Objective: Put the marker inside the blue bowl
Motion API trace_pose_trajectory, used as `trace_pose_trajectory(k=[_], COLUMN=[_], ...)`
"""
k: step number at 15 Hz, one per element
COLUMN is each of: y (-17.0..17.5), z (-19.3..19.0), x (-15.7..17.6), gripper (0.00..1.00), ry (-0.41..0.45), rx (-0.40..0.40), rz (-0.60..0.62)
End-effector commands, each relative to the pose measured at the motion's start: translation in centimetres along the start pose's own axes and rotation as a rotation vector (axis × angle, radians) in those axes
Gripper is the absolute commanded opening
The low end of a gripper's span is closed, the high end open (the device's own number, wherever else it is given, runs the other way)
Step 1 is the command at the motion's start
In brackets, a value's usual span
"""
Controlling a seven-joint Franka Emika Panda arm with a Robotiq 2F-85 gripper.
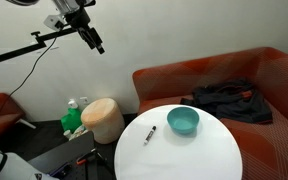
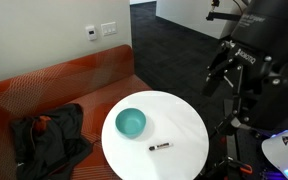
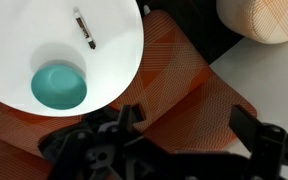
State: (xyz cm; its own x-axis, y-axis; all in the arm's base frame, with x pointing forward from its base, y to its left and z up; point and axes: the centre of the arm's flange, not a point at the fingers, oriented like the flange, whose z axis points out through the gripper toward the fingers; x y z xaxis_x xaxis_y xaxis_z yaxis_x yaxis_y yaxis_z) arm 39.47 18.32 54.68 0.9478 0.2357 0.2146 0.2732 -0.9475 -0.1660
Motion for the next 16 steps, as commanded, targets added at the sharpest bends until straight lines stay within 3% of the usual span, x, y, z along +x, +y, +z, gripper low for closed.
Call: trace_pose_trajectory(k=[1,9,16], y=[1.7,8.0,14.3], z=[1.3,6.8,13.5], x=[-2.0,-4.2,-4.8], gripper=[1.0,1.0,1.0], ry=[0.055,0.021,-0.029], rx=[-0.032,-0.11,-0.1], rz=[-0.018,-0.007,-0.018])
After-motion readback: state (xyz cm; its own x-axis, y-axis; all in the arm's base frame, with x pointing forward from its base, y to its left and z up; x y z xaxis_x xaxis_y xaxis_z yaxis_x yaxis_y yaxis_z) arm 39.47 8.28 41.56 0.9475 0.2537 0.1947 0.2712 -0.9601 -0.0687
